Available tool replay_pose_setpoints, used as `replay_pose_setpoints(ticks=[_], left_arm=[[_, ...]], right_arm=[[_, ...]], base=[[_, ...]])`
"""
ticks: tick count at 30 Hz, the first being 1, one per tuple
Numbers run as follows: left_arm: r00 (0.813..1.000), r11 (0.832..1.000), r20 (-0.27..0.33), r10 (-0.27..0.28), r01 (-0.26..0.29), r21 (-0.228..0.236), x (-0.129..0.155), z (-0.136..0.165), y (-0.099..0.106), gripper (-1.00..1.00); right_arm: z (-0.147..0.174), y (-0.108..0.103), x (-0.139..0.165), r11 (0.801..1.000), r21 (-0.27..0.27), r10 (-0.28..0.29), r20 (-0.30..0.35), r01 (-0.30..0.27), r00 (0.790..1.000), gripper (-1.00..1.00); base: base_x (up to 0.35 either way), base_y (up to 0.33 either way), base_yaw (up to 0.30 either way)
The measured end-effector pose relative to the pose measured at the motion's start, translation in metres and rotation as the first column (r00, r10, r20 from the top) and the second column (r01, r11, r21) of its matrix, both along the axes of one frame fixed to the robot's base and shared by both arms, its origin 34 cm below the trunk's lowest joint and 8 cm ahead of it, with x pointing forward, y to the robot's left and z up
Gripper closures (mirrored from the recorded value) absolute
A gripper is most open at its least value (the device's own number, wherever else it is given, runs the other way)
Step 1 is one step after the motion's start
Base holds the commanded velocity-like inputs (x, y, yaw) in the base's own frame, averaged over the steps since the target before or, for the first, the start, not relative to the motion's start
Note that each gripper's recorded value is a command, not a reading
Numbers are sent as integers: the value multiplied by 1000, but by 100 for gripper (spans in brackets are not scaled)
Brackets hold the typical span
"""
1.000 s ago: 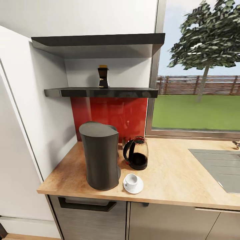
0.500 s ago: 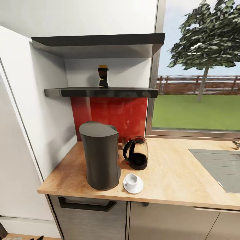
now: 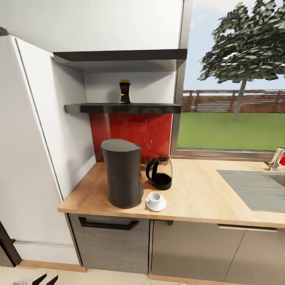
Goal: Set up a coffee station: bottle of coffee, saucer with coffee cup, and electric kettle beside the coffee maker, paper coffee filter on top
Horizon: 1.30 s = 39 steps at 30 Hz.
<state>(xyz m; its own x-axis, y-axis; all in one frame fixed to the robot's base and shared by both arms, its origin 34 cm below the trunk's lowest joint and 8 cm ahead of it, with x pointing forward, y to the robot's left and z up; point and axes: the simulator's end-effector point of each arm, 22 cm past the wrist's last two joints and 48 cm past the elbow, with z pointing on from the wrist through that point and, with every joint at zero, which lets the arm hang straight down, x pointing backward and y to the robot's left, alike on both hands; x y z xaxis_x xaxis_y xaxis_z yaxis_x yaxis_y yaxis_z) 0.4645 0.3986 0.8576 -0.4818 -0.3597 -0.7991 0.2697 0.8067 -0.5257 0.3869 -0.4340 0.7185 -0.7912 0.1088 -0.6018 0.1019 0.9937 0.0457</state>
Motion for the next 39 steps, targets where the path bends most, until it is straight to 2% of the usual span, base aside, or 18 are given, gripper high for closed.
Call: replay_pose_setpoints(ticks=[5,9,13,15,18,20,21,22,24,25,26,30,32,33,34,37,38,39], left_arm=[[1000,1000,22,1,-2,21,3,-2,-7,-100],[997,997,81,-1,-6,79,9,-5,-23,-100],[993,990,102,62,-75,122,23,-14,-35,-100],[986,991,154,62,-79,108,45,-4,-59,-100],[961,987,271,46,-86,138,68,17,-81,-100],[939,976,335,80,-143,167,81,27,-84,-100],[921,957,364,136,-217,192,88,31,-73,-100],[895,929,399,200,-303,213,96,37,-59,-100],[848,896,457,268,-394,205,108,52,-49,-100],[809,875,491,324,-453,170,117,66,-44,-100],[799,870,497,337,-466,160,119,70,-42,-100],[690,809,536,487,-588,23,138,113,1,-100],[600,771,571,560,-629,-95,150,156,28,-100],[584,770,581,567,-625,-123,153,168,30,-100],[560,777,600,572,-605,-175,159,192,28,-100],[523,797,635,569,-540,-270,167,239,18,-100],[496,802,652,574,-500,-326,169,267,11,-100],[479,800,658,581,-485,-354,169,281,11,-100]], right_arm=[[0,0,0,1000,0,0,1,0,1000,-100],[0,1,0,1000,1,0,0,0,1000,-100],[0,2,0,1000,3,4,-1,-4,1000,-100],[-1,8,1,1000,4,22,-4,-22,1000,-100],[-3,17,3,999,9,43,-6,-43,999,-100],[-4,22,3,999,14,49,-6,-49,999,-100],[-4,23,3,999,16,51,-6,-50,999,-100],[-4,24,3,999,16,51,-6,-51,999,-100],[-5,24,3,999,17,52,-6,-52,999,-100],[-5,25,3,999,18,51,-6,-51,999,-100],[-5,25,3,999,18,51,-6,-51,999,-100],[-4,24,3,999,17,51,-6,-51,999,-100],[-4,24,3,999,16,52,-6,-52,999,-100],[-4,24,3,999,16,52,-6,-51,999,-100],[-4,24,3,999,16,52,-6,-52,999,-100],[-4,24,3,999,16,51,-6,-51,999,-100],[-4,24,3,999,16,51,-6,-51,999,-100],[-4,24,3,999,16,51,-6,-51,999,-100]], base=[[-153,0,0],[-13,0,0],[-1,0,0],[0,0,0],[0,0,0],[0,0,0],[0,0,0],[0,0,0],[0,0,0],[0,0,0],[0,0,0],[0,0,0],[0,0,0],[0,0,0],[0,0,0],[0,0,0],[0,0,0],[0,0,0]])
